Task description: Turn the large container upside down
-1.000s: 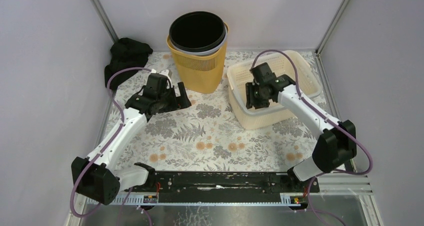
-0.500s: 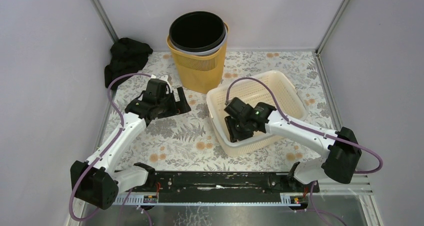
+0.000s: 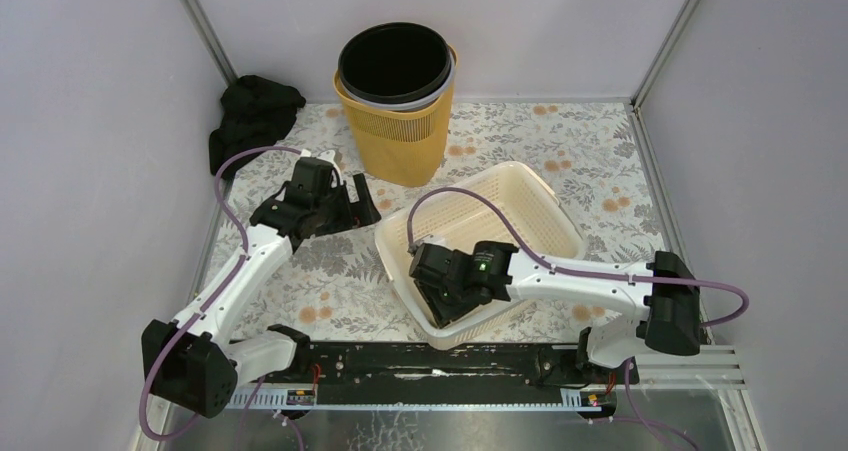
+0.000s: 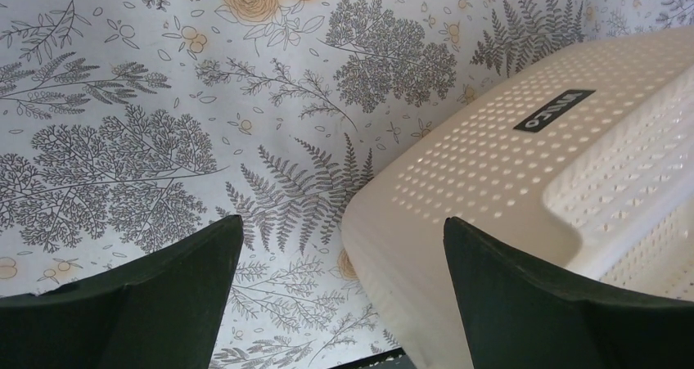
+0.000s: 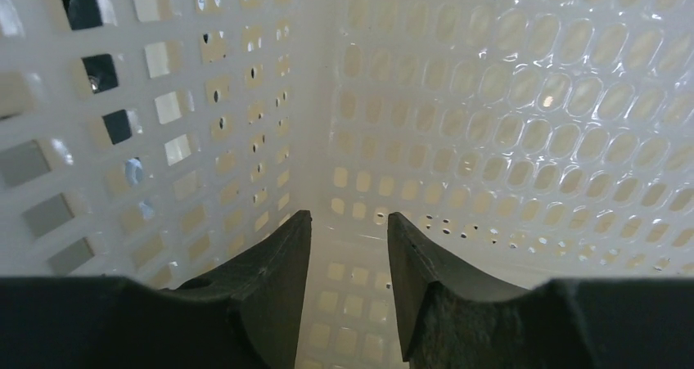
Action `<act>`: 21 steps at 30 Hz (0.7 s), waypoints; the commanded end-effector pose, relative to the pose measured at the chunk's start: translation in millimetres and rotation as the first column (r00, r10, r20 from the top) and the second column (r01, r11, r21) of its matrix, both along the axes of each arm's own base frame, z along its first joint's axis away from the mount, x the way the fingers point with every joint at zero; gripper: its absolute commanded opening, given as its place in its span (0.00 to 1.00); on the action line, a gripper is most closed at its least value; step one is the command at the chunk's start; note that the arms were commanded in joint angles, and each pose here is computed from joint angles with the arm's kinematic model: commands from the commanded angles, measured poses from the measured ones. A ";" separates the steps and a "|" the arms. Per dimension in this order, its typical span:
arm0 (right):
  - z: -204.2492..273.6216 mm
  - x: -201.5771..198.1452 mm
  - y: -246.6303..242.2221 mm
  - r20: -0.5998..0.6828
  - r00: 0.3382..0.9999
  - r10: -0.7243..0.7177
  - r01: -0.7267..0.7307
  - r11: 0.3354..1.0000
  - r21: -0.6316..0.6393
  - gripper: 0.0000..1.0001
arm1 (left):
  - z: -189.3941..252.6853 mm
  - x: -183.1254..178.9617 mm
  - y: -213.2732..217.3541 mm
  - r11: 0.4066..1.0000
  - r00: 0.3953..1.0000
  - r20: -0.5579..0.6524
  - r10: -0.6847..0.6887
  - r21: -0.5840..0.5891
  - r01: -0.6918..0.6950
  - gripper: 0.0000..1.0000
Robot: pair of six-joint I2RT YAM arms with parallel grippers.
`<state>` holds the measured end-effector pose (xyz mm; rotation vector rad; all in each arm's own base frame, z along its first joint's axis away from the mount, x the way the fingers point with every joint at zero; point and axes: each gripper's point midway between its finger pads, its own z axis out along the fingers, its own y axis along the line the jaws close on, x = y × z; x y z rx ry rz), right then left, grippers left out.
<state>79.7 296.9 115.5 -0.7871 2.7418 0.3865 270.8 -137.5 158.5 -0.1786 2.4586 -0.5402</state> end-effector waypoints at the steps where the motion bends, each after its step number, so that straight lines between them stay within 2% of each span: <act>1: 2.9 -10.0 -2.3 0.006 1.000 0.024 -0.023 0.998 -0.059 0.48 | 5.2 7.7 -2.3 1.000 0.999 0.041 -0.002 -0.013 0.002 1.00; 4: 29.2 9.0 -7.3 0.113 0.993 -0.022 0.029 0.998 -0.058 0.55 | 5.8 7.3 -1.1 1.000 0.999 0.043 0.000 -0.009 0.001 1.00; 6: 49.9 25.8 -10.6 0.204 0.977 -0.067 0.078 0.996 -0.050 0.56 | 5.4 7.3 -0.3 1.000 0.999 0.045 0.002 -0.006 -0.002 1.00; 10: 93.8 62.3 -12.7 0.371 0.906 -0.203 0.215 0.977 0.009 0.48 | 3.2 7.9 -1.6 1.000 0.999 0.042 -0.003 -0.008 0.003 1.00; 12: 108.3 73.9 -9.2 0.421 0.876 -0.235 0.239 0.970 0.044 0.41 | 3.7 8.6 -1.9 1.000 0.999 0.043 -0.005 -0.007 0.005 1.00; 14: 123.8 85.5 -4.3 0.452 0.851 -0.269 0.257 0.962 0.090 0.39 | 5.9 10.0 -2.0 1.000 0.999 0.050 -0.006 -0.009 0.007 1.00; 15: 131.5 91.8 -1.9 0.452 0.842 -0.293 0.270 0.956 0.117 0.46 | 7.0 10.9 -2.4 1.000 0.999 0.052 -0.007 -0.008 0.008 1.00; 17: 142.1 110.2 -3.5 0.425 0.828 -0.366 0.325 0.930 0.169 0.79 | 8.4 13.7 -2.7 1.000 0.998 0.057 -0.007 -0.005 0.007 1.00; 19: 155.5 129.8 -1.9 0.363 0.824 -0.435 0.362 0.897 0.254 0.90 | 9.4 16.4 -4.1 1.000 0.998 0.059 -0.009 -0.009 0.009 1.00; 21: 161.9 150.5 -0.8 0.268 0.826 -0.496 0.401 0.851 0.338 0.94 | 10.4 19.9 -6.8 1.000 0.998 0.061 -0.011 -0.018 0.012 1.00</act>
